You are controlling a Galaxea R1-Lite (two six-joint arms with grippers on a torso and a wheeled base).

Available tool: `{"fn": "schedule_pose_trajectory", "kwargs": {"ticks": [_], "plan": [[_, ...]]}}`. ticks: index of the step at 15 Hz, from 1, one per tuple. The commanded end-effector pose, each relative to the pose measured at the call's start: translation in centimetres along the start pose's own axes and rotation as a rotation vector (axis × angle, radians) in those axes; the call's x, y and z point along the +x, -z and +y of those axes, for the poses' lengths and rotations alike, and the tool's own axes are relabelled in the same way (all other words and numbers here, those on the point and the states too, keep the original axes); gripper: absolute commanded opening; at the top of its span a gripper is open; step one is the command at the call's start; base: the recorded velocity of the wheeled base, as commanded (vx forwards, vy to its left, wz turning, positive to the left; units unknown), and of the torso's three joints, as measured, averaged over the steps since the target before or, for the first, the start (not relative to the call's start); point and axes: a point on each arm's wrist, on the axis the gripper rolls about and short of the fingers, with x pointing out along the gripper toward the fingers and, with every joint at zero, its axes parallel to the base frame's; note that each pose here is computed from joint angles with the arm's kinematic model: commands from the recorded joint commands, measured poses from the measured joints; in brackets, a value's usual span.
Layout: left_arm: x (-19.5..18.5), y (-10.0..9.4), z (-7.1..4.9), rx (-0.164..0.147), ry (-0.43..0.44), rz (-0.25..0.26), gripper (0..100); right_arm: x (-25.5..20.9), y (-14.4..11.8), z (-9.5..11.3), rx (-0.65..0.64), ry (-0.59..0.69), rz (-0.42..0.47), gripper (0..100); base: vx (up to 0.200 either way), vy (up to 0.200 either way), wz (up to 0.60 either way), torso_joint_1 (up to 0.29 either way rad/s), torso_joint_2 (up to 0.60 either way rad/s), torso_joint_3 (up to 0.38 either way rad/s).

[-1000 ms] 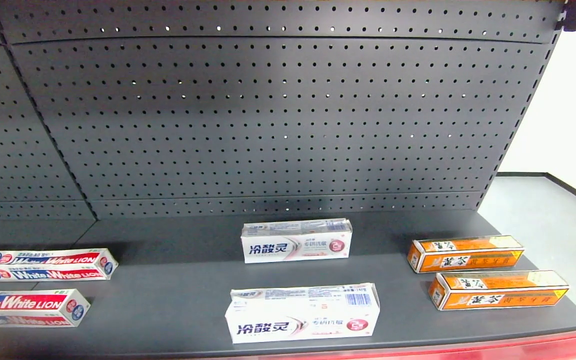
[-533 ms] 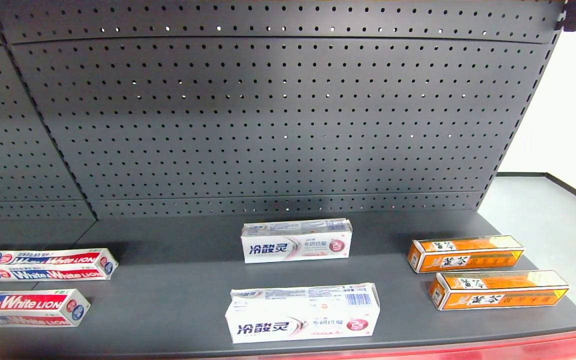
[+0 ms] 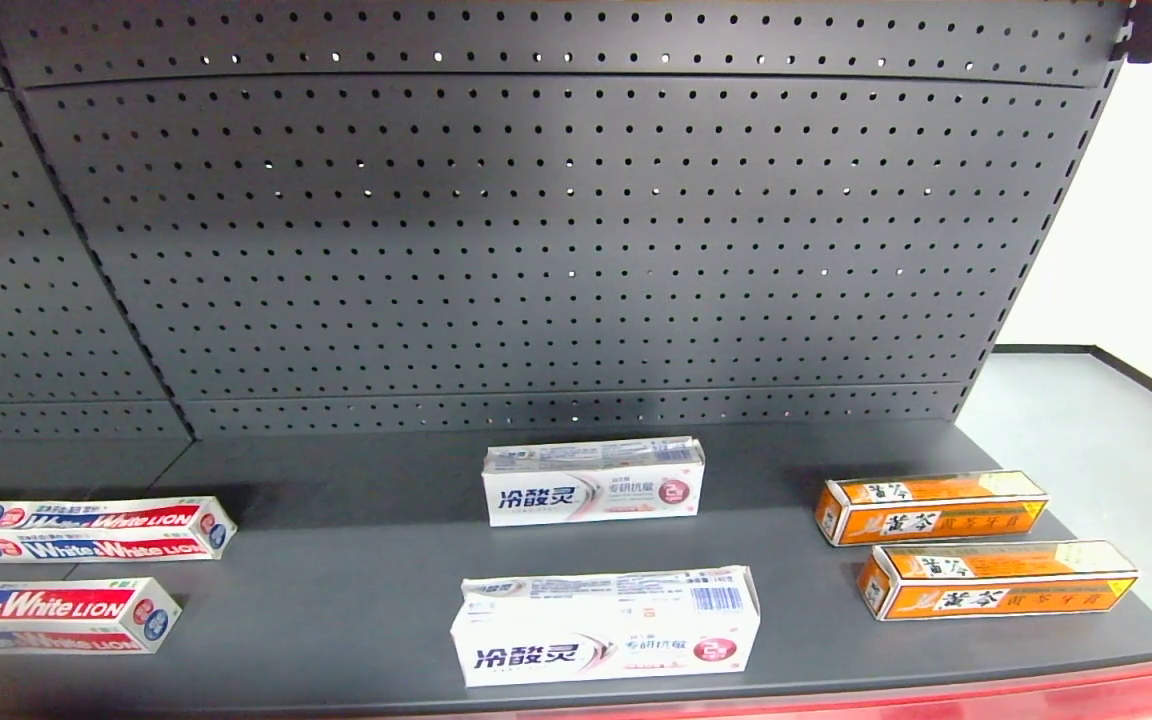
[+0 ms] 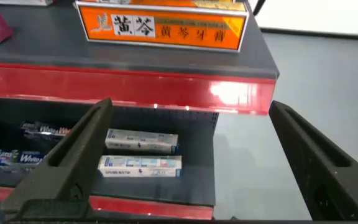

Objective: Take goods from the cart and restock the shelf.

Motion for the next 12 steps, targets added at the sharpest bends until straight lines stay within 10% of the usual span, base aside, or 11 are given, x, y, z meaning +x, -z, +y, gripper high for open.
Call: {"fn": "schedule_pose_trajectory", "kwargs": {"ticks": [1,12], "plan": [[0.04,-0.01,0.0,-0.004,-0.001,0.005,100,0.04,-0.08,0.0,0.005,0.0,-0.001,100,0.0,0.0,0.0,0.0,0.0,0.0],[0.04,-0.02,0.01,-0.032,-0.001,0.004,100,0.04,-0.07,0.26,0.021,0.159,-0.003,100,0.0,0.0,0.0,0.0,0.0,0.0]]}}
